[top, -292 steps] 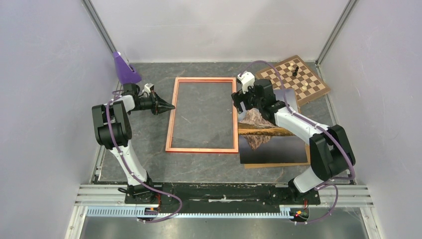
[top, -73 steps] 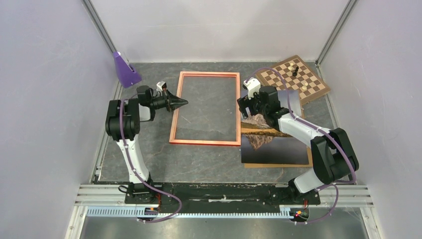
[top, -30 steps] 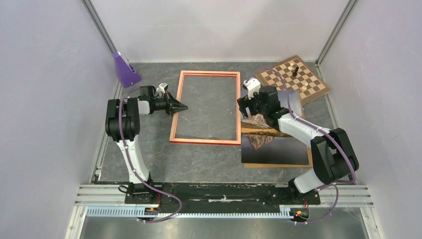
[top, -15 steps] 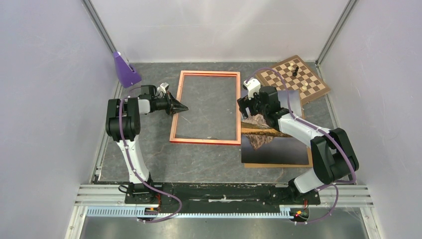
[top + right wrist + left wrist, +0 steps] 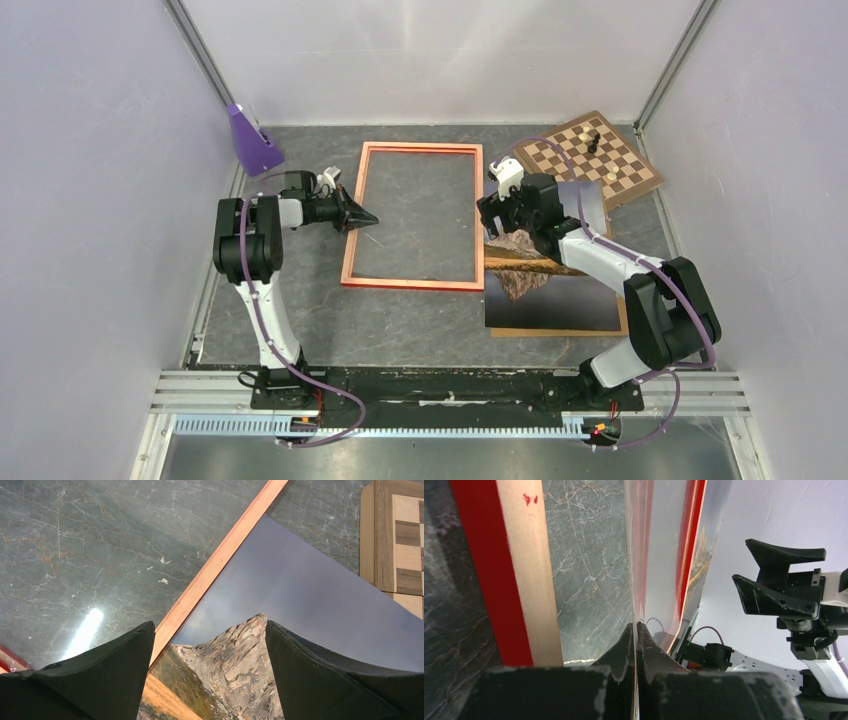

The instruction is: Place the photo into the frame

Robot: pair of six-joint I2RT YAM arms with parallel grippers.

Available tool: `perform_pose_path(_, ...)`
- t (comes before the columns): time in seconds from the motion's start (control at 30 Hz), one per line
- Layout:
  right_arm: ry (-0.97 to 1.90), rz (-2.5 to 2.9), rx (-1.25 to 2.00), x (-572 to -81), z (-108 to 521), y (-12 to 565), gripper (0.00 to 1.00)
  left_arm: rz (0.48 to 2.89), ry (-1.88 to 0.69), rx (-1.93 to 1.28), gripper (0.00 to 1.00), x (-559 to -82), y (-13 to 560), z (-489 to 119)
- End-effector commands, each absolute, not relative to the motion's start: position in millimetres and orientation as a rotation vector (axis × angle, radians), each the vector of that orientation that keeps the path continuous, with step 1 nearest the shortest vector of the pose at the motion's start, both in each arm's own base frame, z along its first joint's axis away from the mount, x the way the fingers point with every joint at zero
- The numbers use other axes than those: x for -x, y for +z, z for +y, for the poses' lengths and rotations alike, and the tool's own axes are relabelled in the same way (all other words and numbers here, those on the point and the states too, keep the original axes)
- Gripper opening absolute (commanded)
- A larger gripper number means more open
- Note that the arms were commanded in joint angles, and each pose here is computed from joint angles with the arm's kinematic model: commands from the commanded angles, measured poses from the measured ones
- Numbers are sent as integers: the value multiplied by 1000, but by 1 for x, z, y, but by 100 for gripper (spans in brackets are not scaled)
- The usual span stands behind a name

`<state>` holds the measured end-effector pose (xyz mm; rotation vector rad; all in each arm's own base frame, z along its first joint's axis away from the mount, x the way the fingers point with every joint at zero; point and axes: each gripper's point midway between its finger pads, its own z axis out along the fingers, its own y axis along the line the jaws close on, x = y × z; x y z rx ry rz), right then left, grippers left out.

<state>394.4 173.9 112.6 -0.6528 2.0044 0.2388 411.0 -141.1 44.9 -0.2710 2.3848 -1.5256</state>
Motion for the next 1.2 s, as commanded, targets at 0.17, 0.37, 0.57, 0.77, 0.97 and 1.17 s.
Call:
perform_pose_path(0.17, 244, 1957, 644, -400, 176, 122, 85, 2300, -1409, 41, 2, -422, 73, -143)
perform_pose_path(0.37, 246, 1957, 645, -400, 177, 122, 84, 2305, -1396, 10, 2, -417, 77, -146)
perform_pose_path(0.57, 245, 1958, 647, -400, 176, 121, 84, 2255, -1434, -16, 2, -418, 81, -149)
perform_pose_path(0.77, 243, 1962, 650, -401, 177, 119, 85, 2213, -1451, -79, 2, -413, 88, -152)
perform_pose_path(0.97, 242, 1964, 650, -401, 176, 119, 85, 2194, -1467, -111, 2, -410, 91, -155)
perform_pose_path(1.17, 241, 1963, 649, -401, 176, 119, 85, 2177, -1469, -140, 2, -408, 94, -156)
